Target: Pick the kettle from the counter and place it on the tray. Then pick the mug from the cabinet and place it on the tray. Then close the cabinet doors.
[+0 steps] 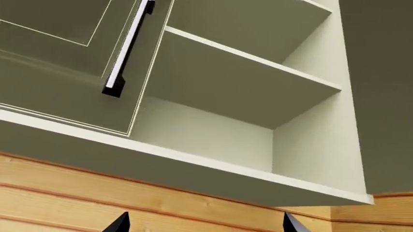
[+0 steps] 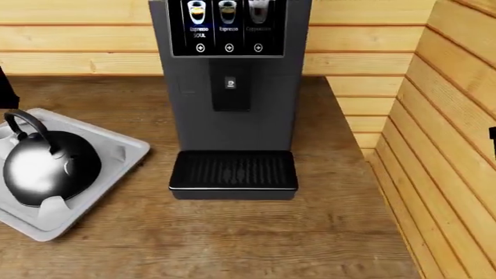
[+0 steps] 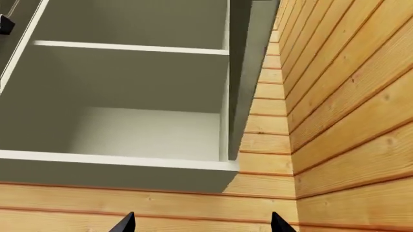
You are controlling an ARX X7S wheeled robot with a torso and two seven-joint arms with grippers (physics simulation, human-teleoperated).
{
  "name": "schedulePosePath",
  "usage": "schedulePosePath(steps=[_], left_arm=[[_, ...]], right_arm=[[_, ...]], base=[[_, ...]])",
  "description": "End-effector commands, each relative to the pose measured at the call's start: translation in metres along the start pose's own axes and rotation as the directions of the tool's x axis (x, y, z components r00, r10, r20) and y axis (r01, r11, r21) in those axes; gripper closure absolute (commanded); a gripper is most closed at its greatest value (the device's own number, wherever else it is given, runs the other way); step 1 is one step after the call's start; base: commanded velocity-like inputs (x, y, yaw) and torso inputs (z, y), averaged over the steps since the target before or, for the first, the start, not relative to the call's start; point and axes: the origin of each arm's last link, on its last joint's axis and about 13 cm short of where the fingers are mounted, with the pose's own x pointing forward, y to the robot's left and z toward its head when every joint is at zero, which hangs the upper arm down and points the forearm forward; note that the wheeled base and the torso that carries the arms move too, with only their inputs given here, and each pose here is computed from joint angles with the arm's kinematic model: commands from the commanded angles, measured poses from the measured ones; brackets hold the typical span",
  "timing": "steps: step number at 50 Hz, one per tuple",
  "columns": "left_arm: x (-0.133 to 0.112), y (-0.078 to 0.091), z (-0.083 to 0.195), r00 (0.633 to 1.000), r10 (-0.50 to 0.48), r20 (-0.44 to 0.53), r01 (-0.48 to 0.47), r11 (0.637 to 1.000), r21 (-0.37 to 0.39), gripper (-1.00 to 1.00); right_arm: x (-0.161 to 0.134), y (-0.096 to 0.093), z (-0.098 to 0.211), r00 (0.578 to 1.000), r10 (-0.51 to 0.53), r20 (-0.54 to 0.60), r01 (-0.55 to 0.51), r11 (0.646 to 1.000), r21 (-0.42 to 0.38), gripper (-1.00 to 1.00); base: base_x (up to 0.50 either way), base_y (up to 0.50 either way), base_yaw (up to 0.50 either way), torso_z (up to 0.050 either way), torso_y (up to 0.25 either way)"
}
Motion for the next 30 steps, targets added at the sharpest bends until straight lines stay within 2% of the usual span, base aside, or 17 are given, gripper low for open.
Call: schedulePosePath(steps=[1, 9, 22, 24, 30], left_arm=[[-0.001, 0.001, -0.003, 1.0, 0.004, -0.007, -0.004, 1.0, 0.0, -1.0], [-0.001, 0.002, -0.005, 1.0, 0.007, -0.01, -0.007, 1.0, 0.0, -1.0], [-0.002, 0.003, -0.007, 1.0, 0.013, -0.016, -0.013, 1.0, -0.007, -1.0], [-0.003, 0.003, -0.007, 1.0, 0.009, -0.019, -0.009, 1.0, -0.009, -1.0], [-0.004, 0.003, -0.008, 1.0, 0.006, -0.023, -0.007, 1.0, -0.012, -1.0]], right_arm=[[-0.001, 0.0, -0.003, 1.0, -0.003, -0.006, 0.003, 1.0, 0.001, -1.0], [0.0, 0.0, -0.003, 1.0, -0.004, 0.0, 0.004, 1.0, -0.017, -1.0], [0.013, -0.002, 0.021, 0.989, -0.145, -0.039, 0.141, 0.985, -0.097, -1.0], [0.016, -0.003, 0.026, 0.981, -0.192, -0.016, 0.189, 0.974, -0.123, -1.0], [0.021, -0.001, 0.037, 0.977, -0.201, 0.067, 0.21, 0.964, -0.165, -1.0]], base=[[0.0, -0.5, 0.0, 0.0, 0.0], [0.0, -0.48, 0.0, 0.0, 0.0], [0.0, 0.0, 0.0, 0.0, 0.0], [0.0, 0.0, 0.0, 0.0, 0.0], [0.0, 0.0, 0.0, 0.0, 0.0]])
